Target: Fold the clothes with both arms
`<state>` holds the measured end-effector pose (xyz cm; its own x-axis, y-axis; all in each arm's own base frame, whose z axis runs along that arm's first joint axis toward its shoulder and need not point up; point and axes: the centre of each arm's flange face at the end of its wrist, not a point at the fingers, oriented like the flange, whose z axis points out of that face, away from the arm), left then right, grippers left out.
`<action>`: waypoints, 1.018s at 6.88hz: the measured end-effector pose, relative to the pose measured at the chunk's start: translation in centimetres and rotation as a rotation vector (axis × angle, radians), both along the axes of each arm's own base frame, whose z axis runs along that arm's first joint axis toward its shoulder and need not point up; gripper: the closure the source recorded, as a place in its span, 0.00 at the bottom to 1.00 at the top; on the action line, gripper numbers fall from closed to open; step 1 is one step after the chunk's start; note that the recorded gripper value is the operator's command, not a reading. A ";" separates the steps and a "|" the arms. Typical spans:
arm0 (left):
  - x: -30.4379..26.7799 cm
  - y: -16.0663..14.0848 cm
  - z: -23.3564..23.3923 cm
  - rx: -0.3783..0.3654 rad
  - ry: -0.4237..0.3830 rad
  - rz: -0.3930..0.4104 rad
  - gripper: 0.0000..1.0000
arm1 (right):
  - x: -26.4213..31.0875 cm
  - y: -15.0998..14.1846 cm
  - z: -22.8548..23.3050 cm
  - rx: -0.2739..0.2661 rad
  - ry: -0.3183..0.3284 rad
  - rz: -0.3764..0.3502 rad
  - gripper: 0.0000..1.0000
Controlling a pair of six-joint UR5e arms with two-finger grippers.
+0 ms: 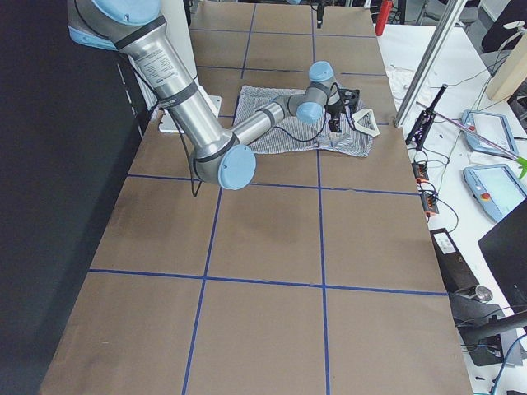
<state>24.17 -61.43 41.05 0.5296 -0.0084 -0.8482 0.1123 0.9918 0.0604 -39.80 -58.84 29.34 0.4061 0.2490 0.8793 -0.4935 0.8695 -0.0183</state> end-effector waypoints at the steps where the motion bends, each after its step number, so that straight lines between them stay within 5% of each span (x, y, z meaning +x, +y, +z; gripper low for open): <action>1: 5.0 -0.6 -1.8 -0.038 -0.032 -0.061 0.06 | 1.3 0.9 1.1 -0.002 -0.006 -0.002 0.00; 5: 14.2 -5.4 1.0 0.014 -0.143 -0.173 0.18 | 3.4 3.0 3.0 -0.004 -0.008 -0.001 0.00; 7: 16.7 -4.9 1.5 0.033 -0.158 -0.167 0.37 | 3.5 3.1 3.0 -0.003 -0.009 -0.002 0.00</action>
<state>40.88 -66.32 42.58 0.6496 -0.0804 -0.7560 0.2615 0.9574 0.1228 -36.32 -55.73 32.35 0.3983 0.2513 0.8822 -0.4917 0.8704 -0.0259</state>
